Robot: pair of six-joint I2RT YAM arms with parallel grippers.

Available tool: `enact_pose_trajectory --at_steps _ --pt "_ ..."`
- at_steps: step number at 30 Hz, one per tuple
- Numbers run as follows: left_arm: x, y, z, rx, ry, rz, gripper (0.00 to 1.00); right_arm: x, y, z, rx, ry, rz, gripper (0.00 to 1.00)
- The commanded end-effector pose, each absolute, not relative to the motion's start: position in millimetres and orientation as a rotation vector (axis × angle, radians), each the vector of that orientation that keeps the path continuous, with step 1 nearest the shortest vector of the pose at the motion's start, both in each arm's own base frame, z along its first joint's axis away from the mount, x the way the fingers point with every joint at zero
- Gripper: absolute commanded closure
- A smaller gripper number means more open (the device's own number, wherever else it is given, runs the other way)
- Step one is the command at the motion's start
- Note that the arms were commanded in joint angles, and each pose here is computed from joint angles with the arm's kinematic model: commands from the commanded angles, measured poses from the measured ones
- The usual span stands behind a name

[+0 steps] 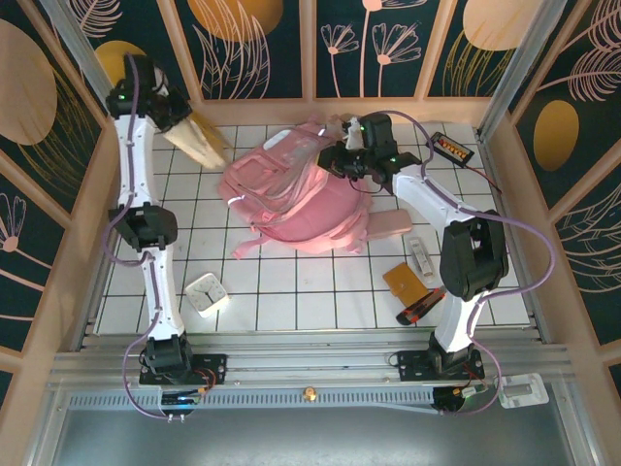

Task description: Pack the student bag

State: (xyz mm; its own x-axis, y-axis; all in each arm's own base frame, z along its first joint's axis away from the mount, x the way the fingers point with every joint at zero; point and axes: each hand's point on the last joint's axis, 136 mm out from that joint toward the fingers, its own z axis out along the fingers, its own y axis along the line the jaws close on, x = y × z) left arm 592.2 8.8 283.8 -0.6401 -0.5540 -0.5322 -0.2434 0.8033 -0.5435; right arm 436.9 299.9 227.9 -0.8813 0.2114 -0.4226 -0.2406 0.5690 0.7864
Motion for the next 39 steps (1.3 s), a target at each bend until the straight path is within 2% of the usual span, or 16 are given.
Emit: enact_pose_trajectory --at_steps 1,9,14,17,20,26,30,32,35,39 --pt "561.0 -23.9 363.0 -0.546 2.151 -0.729 1.0 444.0 291.9 247.3 -0.07 2.219 1.249 1.0" --pt "488.7 -96.4 440.2 -0.384 2.11 -0.846 1.0 443.3 293.9 237.0 -0.083 2.216 1.269 1.0" --pt "459.3 -88.5 425.8 -0.366 2.214 -0.683 1.0 440.8 298.3 231.4 -0.094 2.222 1.292 1.0" --pt "458.6 -63.2 395.4 -0.448 2.294 -0.481 0.65 438.6 303.3 228.3 -0.101 2.224 1.312 1.0" --pt "465.8 -54.6 361.8 -0.488 2.38 -0.39 0.39 436.2 307.8 225.9 -0.113 2.235 1.326 0.99" --pt "502.8 -40.4 295.7 -0.575 2.488 -0.292 0.2 428.1 306.7 218.2 -0.121 2.262 1.323 0.82" --pt "521.9 -11.2 235.6 -0.673 2.577 -0.171 0.08 423.5 303.7 212.4 -0.129 2.276 1.306 0.78" --pt "521.5 14.3 210.2 -0.715 2.611 -0.014 0.02 421.6 302.5 211.0 -0.133 2.277 1.302 0.77" --pt "517.5 34.5 191.2 -0.774 2.646 0.027 0.01 420.1 301.4 209.9 -0.143 2.276 1.293 0.76" --pt "523.3 41.3 190.7 -0.873 2.624 -0.155 0.01 419.2 299.2 202.9 -0.138 2.285 1.284 0.74"
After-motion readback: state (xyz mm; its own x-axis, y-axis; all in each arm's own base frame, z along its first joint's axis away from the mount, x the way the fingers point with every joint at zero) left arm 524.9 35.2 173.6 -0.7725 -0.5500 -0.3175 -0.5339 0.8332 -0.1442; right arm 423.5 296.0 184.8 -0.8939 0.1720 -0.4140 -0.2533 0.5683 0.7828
